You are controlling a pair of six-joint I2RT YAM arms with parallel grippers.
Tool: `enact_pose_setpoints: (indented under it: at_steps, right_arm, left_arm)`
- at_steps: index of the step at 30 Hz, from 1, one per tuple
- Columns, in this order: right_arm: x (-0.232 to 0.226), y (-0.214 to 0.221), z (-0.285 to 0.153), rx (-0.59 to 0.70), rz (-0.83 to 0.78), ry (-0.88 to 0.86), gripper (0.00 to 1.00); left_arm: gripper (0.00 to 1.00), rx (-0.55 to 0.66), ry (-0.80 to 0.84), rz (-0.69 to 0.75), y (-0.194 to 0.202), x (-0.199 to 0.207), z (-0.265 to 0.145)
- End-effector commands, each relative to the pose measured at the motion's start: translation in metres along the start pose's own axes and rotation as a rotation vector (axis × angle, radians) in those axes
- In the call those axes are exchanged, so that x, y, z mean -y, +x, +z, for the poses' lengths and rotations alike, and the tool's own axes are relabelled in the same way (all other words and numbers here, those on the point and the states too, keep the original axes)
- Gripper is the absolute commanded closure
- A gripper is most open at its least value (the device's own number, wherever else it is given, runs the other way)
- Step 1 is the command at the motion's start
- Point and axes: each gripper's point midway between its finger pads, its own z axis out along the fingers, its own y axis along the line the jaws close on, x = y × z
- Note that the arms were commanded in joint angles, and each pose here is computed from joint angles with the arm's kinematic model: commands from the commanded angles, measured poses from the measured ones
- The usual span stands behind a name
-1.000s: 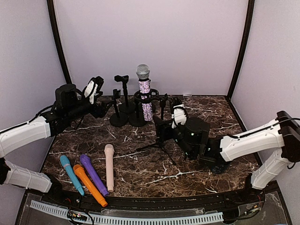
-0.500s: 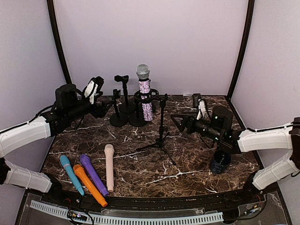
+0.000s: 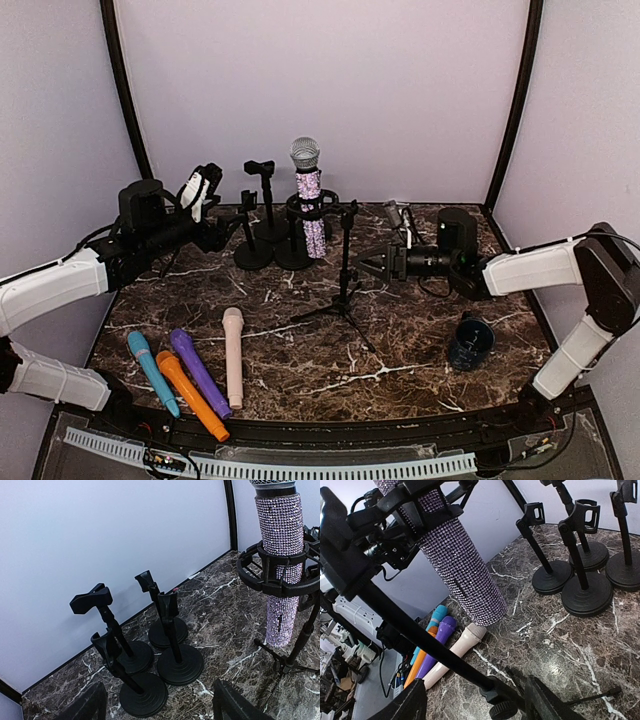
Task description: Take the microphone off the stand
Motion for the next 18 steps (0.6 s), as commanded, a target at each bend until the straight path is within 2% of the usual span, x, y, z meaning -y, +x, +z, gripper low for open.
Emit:
enact_pose_setpoints:
  at_steps: [1,9,18]
  right_arm:
    - [0.002,0.006,0.001,-0.051,-0.019,-0.056,0.34]
    - [0.017,0.016,0.001,-0.11,-0.04,-0.028,0.35]
    - [0.024,0.02,0.007,-0.16,-0.051,-0.033,0.47]
  left_arm:
    - [0.25,-0.003,0.005,0.016,0.002,0.003,-0.001]
    - [0.25,-0.001,0.005,0.016,0.002,0.003,-0.001]
    - [0.25,-0.002,0.005,0.017,0.002,0.003,-0.001]
